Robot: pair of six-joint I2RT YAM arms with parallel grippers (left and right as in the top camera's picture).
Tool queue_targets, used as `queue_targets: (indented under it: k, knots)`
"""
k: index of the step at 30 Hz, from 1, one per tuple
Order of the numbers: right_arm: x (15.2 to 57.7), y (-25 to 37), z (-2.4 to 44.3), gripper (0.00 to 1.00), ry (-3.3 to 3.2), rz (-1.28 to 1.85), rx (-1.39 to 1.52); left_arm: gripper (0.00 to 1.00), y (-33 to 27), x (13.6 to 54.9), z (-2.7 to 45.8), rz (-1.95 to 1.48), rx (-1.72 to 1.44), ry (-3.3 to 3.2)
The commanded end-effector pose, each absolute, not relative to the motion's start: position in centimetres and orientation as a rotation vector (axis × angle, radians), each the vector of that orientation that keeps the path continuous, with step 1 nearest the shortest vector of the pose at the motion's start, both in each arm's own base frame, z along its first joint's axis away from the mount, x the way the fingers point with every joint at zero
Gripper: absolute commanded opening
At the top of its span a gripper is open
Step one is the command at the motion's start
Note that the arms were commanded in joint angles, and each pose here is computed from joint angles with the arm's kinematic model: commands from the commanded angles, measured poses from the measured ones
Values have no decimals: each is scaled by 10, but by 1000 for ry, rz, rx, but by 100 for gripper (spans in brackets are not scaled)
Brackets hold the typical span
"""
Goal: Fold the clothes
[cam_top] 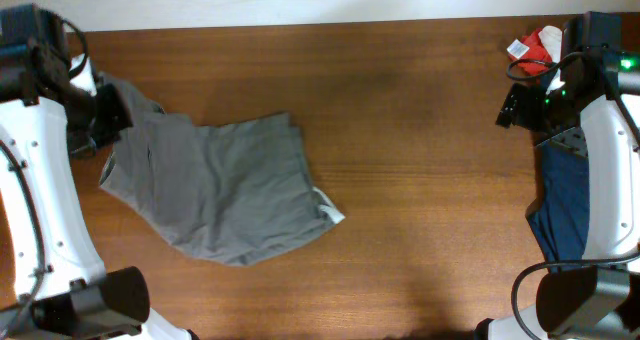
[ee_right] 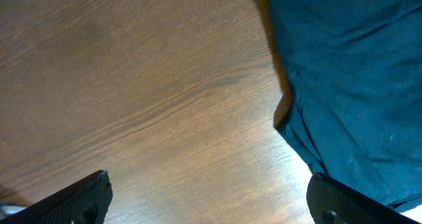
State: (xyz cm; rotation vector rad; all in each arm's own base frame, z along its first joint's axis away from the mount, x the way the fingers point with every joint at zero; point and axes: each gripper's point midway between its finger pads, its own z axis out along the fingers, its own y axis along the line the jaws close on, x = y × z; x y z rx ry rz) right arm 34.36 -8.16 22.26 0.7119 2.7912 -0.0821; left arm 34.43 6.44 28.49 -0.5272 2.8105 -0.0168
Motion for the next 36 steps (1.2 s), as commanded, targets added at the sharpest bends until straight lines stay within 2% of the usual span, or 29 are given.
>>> queue_targets:
  k: [1, 6, 13, 21, 30, 36]
  knots:
    - [342, -83, 222, 98, 2794, -86, 722, 1, 34, 349, 312, 1, -387, 2739]
    - [342, -83, 222, 98, 2794, -86, 722, 1, 6, 354, 288, -13, -327, 2827]
    - [342, -83, 222, 98, 2794, -86, 722, 1, -15, 354, 228, 7, -311, 3011]
    - [342, -83, 222, 98, 2794, -86, 722, 1, -28, 360, 198, 16, -317, 3045]
    - [342, -83, 222, 98, 2794, -86, 722, 1, 92, 327, 227, 445, -825, 2892]
    - [342, -83, 222, 98, 2794, -86, 722, 1, 135, 312, 265, 423, -1014, 2713]
